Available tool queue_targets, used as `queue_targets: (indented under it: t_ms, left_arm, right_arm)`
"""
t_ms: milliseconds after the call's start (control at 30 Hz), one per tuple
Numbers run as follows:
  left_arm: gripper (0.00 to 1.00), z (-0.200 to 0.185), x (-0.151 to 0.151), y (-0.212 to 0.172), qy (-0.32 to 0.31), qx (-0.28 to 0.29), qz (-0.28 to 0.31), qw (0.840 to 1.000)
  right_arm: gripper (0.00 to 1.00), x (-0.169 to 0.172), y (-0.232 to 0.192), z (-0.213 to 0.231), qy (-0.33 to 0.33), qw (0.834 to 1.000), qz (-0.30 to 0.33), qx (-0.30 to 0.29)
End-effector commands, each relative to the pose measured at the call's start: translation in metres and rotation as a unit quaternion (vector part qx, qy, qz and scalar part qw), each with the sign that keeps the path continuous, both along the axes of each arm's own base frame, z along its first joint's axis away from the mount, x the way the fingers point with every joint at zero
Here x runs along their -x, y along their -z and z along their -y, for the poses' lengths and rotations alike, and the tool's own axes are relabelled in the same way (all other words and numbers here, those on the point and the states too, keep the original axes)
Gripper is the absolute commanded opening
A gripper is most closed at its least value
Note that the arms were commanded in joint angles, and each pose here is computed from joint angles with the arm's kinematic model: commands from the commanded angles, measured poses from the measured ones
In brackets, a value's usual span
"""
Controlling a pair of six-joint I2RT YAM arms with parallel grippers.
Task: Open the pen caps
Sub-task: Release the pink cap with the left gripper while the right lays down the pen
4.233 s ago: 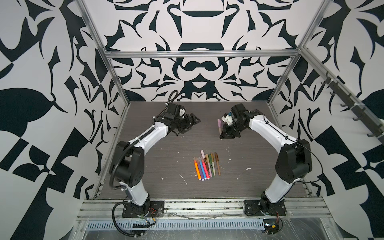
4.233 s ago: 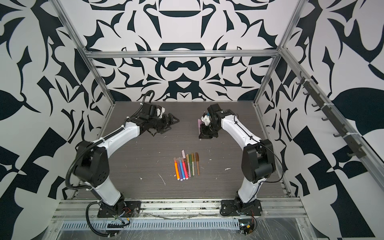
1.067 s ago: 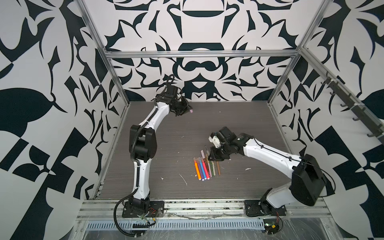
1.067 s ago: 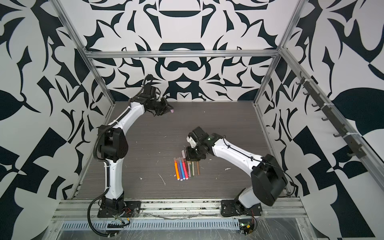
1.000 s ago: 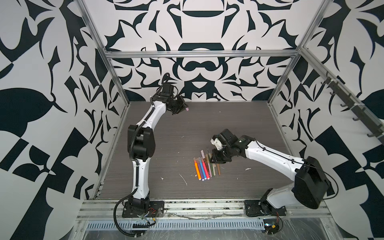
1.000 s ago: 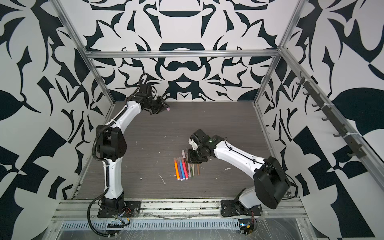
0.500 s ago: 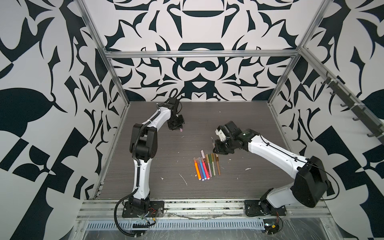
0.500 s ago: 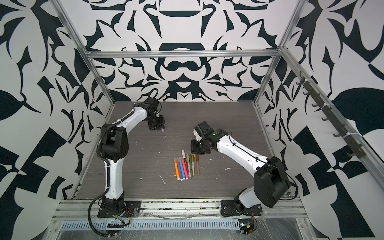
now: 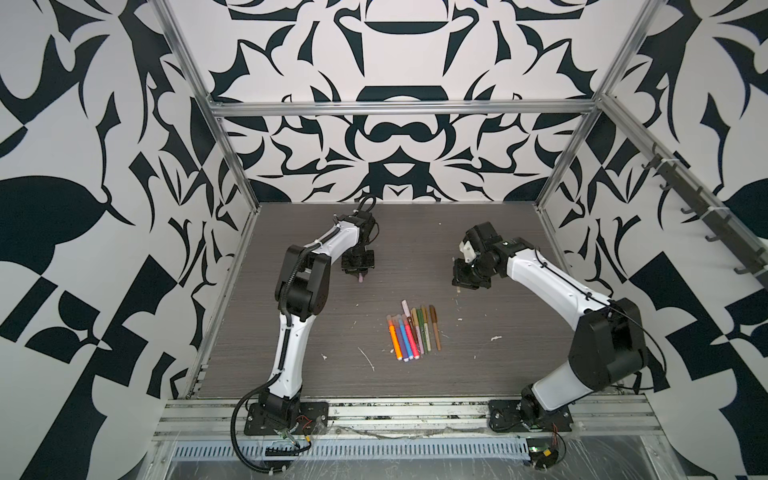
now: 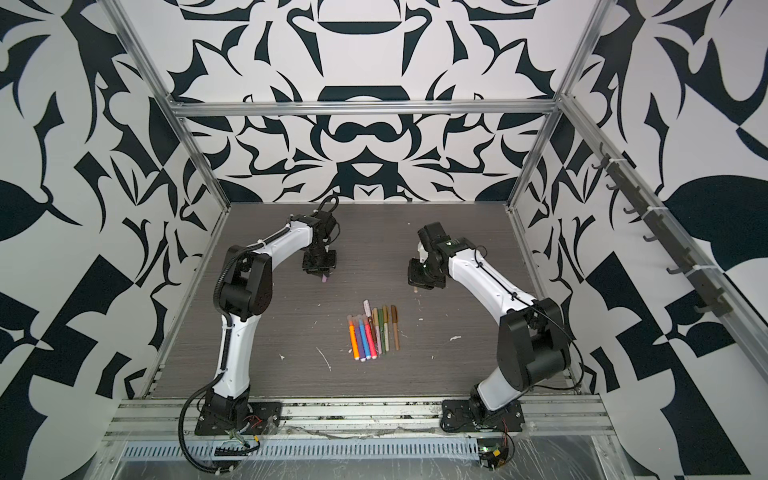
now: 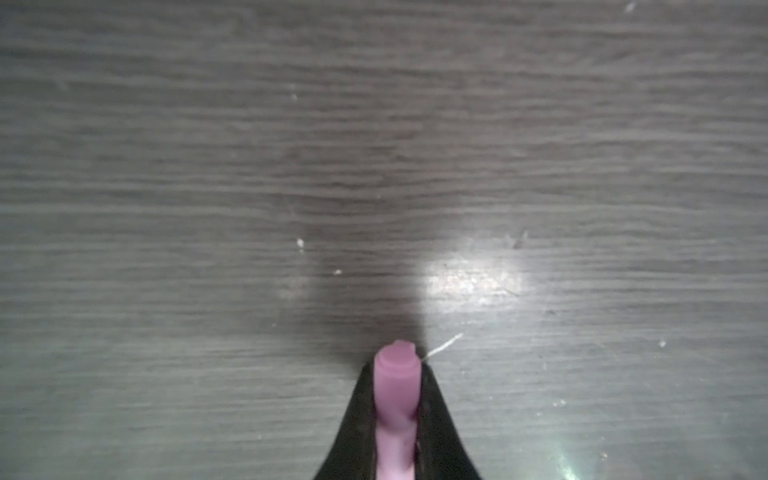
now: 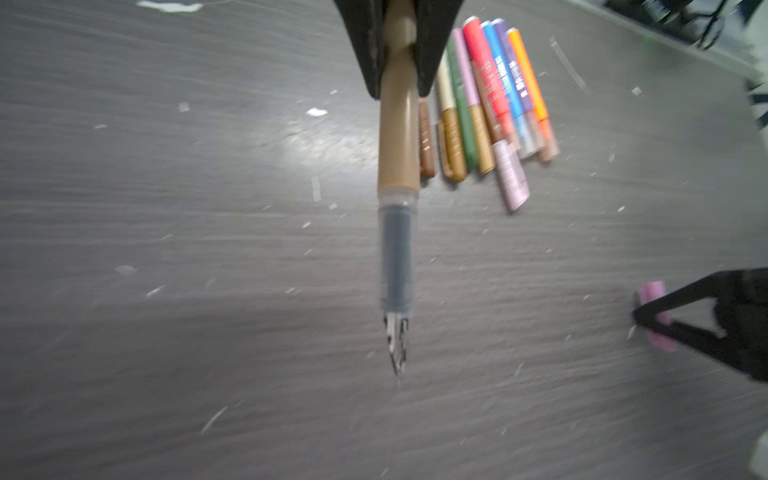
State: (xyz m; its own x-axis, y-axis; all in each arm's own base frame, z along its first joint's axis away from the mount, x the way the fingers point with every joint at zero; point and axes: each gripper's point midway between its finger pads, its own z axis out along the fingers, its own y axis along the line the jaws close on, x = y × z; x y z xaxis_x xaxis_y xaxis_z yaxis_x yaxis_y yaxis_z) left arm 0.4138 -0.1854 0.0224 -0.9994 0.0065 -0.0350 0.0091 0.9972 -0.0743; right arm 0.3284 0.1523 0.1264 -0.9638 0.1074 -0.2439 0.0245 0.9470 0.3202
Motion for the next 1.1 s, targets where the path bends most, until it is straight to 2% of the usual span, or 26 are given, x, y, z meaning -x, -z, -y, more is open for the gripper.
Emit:
queue_targets:
  t_ms: [0,100,133,200,300,567,733,867,1000,1067]
  left_arm:
    - [0.06,-0.002,0.008,0.009,0.003,0.004,-0.023,1.0]
    - [0.09,0.002,0.006,0.009,0.0,0.013,-0.024,1.0]
    - [0.13,0.003,0.006,0.01,0.0,0.014,-0.026,1.0]
    - [0.33,0.005,0.005,0.009,-0.001,0.019,-0.027,0.999]
    - [0.43,0.006,0.006,0.006,-0.001,0.026,-0.026,0.999]
    - [0.6,0.005,0.01,-0.04,-0.013,0.04,0.006,0.999]
    - [0.62,0.004,0.021,-0.065,-0.031,0.069,0.031,0.997]
    - [0.62,0.005,0.032,-0.064,-0.037,0.081,0.022,0.996]
    - [0.62,0.002,0.038,-0.057,-0.037,0.078,0.013,0.996]
    - [0.62,0.003,0.04,-0.054,-0.037,0.078,0.008,0.996]
  right_arm:
    - [0.0,-0.02,-0.006,0.018,-0.039,0.996,0.039,0.069]
    - [0.0,-0.041,0.004,0.023,-0.058,0.991,0.057,0.106]
    - [0.0,-0.05,0.008,0.021,-0.065,0.99,0.066,0.109]
    - [0.0,-0.066,0.017,0.018,-0.071,0.988,0.074,0.116]
    - [0.0,-0.084,0.035,0.012,-0.075,0.988,0.061,0.119]
    - [0.0,-0.113,0.058,0.006,-0.051,0.989,0.028,0.134]
    - [0.0,-0.116,0.072,0.014,-0.044,0.986,0.011,0.159]
    - [0.01,-0.115,0.081,0.014,-0.048,0.986,-0.008,0.162]
    - [0.23,-0.114,0.084,0.011,-0.047,0.987,-0.013,0.154]
    - [0.29,-0.115,0.083,0.009,-0.047,0.987,-0.012,0.151]
